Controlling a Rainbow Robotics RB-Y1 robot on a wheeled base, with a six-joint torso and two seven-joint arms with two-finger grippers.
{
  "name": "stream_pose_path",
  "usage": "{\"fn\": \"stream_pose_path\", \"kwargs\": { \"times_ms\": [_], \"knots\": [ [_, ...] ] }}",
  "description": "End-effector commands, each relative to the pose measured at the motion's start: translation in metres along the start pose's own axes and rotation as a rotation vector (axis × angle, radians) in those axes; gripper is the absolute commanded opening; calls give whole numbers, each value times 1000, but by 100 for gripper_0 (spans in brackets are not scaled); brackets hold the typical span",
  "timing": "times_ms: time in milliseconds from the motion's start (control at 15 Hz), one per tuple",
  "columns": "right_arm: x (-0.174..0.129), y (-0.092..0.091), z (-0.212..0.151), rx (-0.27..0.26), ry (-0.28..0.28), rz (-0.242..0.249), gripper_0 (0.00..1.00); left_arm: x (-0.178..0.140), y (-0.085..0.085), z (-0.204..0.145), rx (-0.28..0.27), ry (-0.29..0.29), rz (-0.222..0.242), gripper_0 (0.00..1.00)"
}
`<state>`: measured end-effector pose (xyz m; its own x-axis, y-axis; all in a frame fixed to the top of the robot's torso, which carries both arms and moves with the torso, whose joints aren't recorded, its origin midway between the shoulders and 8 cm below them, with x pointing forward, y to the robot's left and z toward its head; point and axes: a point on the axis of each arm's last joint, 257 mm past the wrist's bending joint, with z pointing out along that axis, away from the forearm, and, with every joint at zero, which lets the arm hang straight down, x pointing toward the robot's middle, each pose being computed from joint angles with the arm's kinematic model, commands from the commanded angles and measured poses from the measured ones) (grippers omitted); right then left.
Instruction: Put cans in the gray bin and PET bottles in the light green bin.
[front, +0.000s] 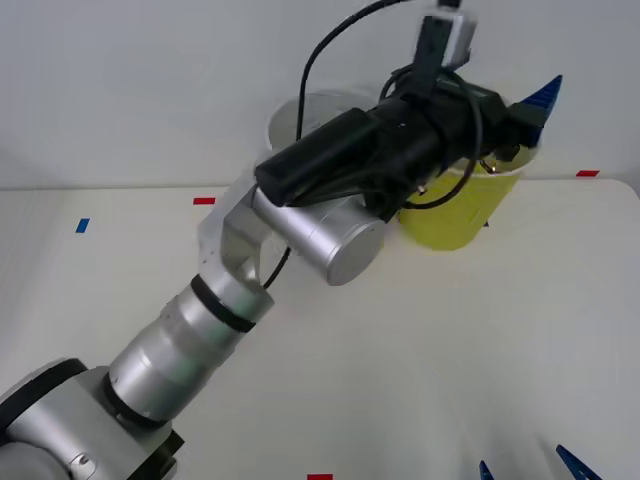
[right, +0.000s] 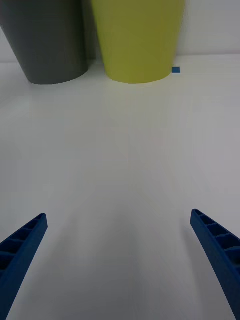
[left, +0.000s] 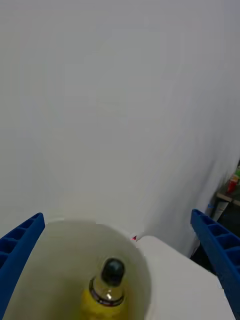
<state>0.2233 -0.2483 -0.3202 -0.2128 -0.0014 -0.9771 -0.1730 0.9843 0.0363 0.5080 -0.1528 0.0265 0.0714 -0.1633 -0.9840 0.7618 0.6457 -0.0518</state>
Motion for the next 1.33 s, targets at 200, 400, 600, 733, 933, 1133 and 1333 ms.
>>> {"fn": "stream_pose_path", "kwargs": {
  "times_ms": [200,400,600,733,933,1133,1333],
  "knots": [
    [0,0,0,0,0,0,100,35,53,-93,-100,2,58,100],
    [0,0,0,0,0,0,100,52,83,-147,-181,35,81,100],
    [0,0,0,0,0,0,100,72,111,-198,-274,13,91,100],
    [0,0,0,0,0,0,100,86,127,-236,-348,-8,93,100],
    [0,0,0,0,0,0,100,101,141,-286,-450,-30,97,100],
    [0,0,0,0,0,0,100,111,137,-311,-490,-41,114,100],
    [0,0,0,0,0,0,100,118,133,-327,-518,-44,116,100]
  ]
}}
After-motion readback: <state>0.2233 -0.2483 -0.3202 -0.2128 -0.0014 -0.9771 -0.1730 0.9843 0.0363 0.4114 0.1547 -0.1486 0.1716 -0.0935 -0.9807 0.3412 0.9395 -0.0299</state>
